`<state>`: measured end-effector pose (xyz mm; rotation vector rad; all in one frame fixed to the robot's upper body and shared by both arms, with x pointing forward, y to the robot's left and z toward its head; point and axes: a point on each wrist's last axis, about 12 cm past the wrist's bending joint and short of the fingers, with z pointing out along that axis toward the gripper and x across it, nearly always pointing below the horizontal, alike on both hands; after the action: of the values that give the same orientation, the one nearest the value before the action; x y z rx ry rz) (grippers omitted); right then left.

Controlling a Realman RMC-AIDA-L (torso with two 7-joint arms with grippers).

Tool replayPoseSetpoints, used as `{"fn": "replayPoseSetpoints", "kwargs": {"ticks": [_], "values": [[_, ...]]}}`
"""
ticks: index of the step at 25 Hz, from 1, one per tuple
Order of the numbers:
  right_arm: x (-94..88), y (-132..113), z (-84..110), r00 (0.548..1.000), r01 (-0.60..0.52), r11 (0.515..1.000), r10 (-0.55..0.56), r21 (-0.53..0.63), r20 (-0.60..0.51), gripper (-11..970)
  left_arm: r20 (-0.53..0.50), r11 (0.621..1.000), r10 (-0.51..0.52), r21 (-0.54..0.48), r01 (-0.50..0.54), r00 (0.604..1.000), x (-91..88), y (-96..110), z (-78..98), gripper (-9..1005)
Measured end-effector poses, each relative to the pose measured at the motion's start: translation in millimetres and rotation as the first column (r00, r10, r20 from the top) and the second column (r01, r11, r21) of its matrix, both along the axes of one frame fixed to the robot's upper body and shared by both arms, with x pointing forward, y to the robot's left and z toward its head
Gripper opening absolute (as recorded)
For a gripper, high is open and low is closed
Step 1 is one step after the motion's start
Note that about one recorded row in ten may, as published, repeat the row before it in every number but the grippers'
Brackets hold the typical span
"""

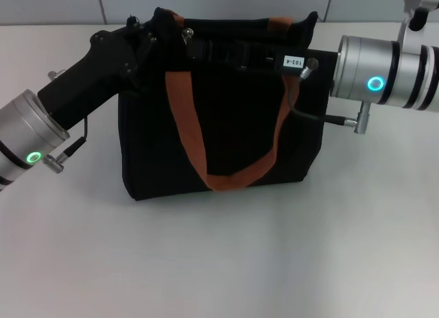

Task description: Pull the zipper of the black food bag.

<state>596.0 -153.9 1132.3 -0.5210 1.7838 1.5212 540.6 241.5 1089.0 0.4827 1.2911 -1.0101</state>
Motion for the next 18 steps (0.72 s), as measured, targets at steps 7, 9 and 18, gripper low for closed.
{"fn": "replayPoseSetpoints", "kwargs": {"ticks": [7, 9, 18], "values": [[-3.6, -6.5, -4.9, 1.000, 0.014, 1.000, -0.014, 0.002, -0.013, -2, -0.007, 0.999, 0.043, -0.022, -0.043, 0.999, -3.1, 7.5, -2.0, 25], [-3.8, -6.3, -5.1, 1.000, 0.012, 1.000, -0.012, 0.001, -0.013, -2, -0.006, 0.999, 0.046, -0.024, -0.046, 0.999, -3.2, 8.2, -1.9, 25], [-2.6, -6.3, -4.7, 1.000, 0.025, 1.000, -0.025, 0.006, -0.002, 0, -0.007, 0.999, 0.039, -0.023, -0.039, 0.999, -3.9, 7.2, -2.3, 25]]}}
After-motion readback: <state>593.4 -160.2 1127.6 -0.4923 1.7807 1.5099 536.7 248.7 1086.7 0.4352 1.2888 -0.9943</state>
